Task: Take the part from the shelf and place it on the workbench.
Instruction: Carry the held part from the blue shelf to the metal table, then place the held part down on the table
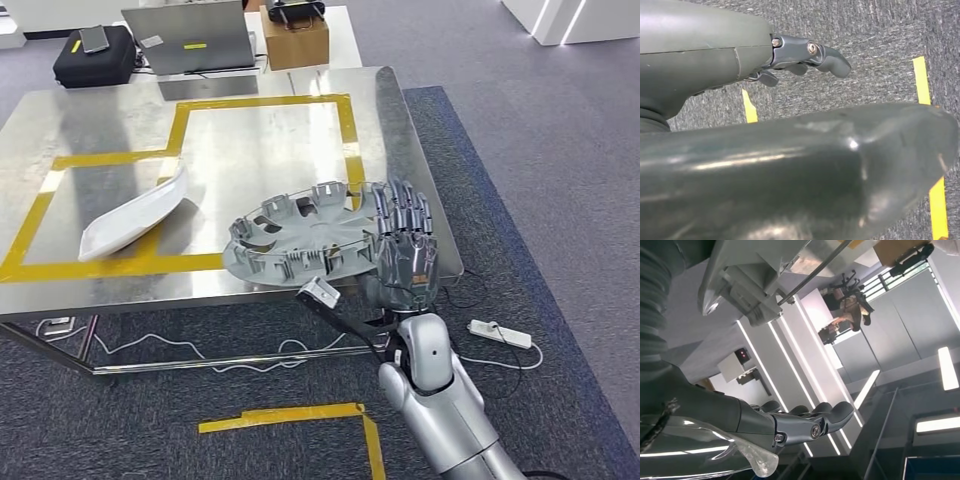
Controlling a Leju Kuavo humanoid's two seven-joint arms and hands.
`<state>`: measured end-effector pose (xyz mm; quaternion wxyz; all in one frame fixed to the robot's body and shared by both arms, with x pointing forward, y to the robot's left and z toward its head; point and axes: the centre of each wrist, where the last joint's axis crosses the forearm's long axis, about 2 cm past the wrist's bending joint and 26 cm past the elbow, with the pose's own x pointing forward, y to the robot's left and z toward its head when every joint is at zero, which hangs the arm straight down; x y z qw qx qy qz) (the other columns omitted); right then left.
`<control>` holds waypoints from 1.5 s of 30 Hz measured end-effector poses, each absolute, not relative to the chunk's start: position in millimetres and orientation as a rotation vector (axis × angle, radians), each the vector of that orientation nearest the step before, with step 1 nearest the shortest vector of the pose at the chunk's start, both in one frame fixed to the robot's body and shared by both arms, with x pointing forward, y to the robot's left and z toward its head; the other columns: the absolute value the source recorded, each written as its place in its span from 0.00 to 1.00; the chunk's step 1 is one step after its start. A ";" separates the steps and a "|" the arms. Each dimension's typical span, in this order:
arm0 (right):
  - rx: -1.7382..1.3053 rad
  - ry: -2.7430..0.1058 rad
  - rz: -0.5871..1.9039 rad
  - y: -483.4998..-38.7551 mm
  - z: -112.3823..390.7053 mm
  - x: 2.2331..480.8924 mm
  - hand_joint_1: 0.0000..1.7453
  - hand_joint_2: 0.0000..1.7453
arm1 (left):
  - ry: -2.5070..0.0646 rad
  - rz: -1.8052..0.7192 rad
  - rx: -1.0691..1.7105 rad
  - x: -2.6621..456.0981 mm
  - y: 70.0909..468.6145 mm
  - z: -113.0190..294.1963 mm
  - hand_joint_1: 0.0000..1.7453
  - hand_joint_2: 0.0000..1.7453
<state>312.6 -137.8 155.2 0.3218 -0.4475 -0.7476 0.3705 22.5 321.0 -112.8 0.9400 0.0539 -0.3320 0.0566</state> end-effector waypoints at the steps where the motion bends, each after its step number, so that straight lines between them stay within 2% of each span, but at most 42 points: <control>1: -1.175 -1.963 0.973 -137.8 155.2 312.6 0.00 1.00 | -0.678 0.115 0.110 22.6 321.0 -112.8 0.00 0.00; 45: -1.176 -1.964 0.973 -137.8 155.6 312.8 0.00 1.00 | -0.679 0.116 0.110 23.1 320.8 -112.7 0.00 0.00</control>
